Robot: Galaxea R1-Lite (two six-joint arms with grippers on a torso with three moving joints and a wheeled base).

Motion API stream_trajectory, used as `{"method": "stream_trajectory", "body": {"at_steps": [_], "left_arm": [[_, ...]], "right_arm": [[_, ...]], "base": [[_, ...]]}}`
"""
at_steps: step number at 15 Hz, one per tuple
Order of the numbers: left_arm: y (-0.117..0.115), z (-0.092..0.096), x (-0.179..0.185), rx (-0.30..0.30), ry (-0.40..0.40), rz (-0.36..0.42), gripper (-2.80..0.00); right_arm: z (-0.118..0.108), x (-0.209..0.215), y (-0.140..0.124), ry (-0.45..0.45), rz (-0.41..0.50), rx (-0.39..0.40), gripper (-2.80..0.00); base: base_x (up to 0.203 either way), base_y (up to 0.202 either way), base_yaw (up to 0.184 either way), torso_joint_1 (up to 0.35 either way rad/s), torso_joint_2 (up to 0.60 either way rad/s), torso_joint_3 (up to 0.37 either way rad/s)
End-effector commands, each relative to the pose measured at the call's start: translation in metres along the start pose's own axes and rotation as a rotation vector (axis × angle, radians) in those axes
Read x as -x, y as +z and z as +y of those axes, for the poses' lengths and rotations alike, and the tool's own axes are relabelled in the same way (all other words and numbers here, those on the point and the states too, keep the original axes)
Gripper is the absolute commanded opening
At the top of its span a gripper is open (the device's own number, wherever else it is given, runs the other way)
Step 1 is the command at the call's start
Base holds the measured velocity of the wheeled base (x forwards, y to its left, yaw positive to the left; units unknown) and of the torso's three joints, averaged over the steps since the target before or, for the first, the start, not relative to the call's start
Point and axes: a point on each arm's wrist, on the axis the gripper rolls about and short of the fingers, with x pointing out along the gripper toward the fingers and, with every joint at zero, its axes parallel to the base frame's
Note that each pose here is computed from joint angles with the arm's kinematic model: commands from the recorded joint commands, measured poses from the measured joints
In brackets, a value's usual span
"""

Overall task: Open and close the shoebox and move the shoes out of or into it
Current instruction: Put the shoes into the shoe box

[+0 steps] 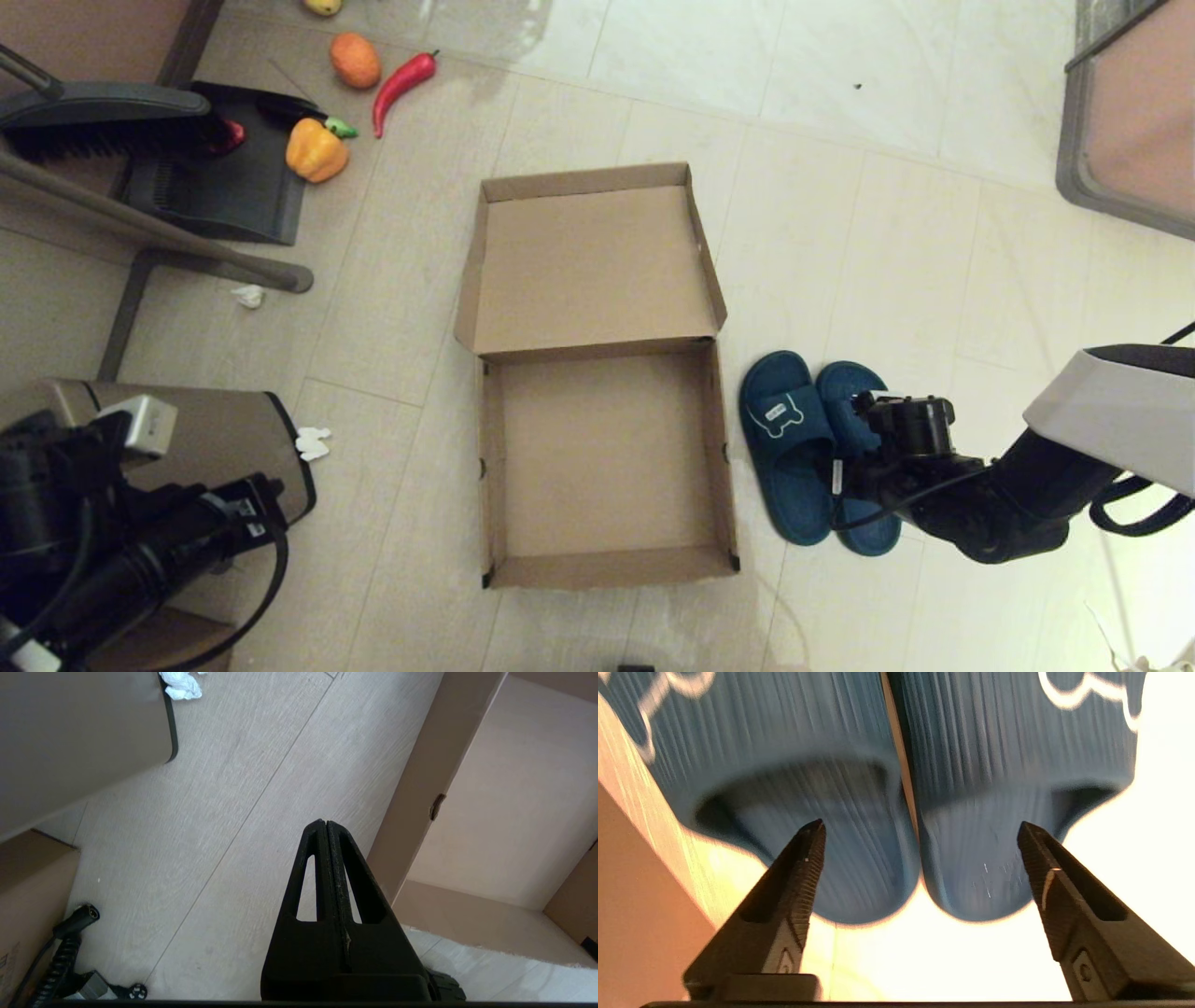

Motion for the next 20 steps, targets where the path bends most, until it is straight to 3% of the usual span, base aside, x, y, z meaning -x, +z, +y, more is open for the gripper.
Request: {"method": "stream_trajectory", "body": {"at_steps": [1, 4, 8, 9, 15, 20], "left_arm": [[0.003, -0.001, -0.001, 0.001, -0.002, -0.011, -2.80], [0.004, -0.001, 0.000, 0.000, -0.001, -0.023, -2.80], [0.005, -0.001, 0.002, -0.001, 0.000, -0.030, -2.80], [0.005, -0.001, 0.002, -0.001, 0.001, -0.028, -2.80], [0.003, 0.000, 0.003, -0.002, 0.002, -0.021, -2.80], [0.003, 0.000, 0.005, -0.001, 0.003, -0.025, -2.80]], "right_arm": [[0.001, -0.014, -0.007, -0.002, -0.014, -0.003, 0.00], [0.005, -0.038, -0.014, 0.001, -0.037, -0.005, 0.00], [0.010, -0.054, -0.004, 0.005, -0.089, -0.017, 0.00], [0.010, -0.054, -0.003, 0.005, -0.090, -0.016, -2.80], [0.010, -0.052, -0.003, 0.007, -0.116, -0.022, -2.80], [0.004, -0.032, -0.012, 0.000, -0.073, -0.015, -2.80]], "base": [[0.000, 0.000, 0.000, 0.000, 0.00, 0.000], [0.000, 0.000, 0.000, 0.000, 0.00, 0.000], [0.000, 0.000, 0.000, 0.000, 0.00, 0.000], [0.000, 0.000, 0.000, 0.000, 0.00, 0.000], [0.000, 0.000, 0.000, 0.000, 0.00, 0.000], [0.000, 0.000, 0.000, 0.000, 0.00, 0.000]]}}
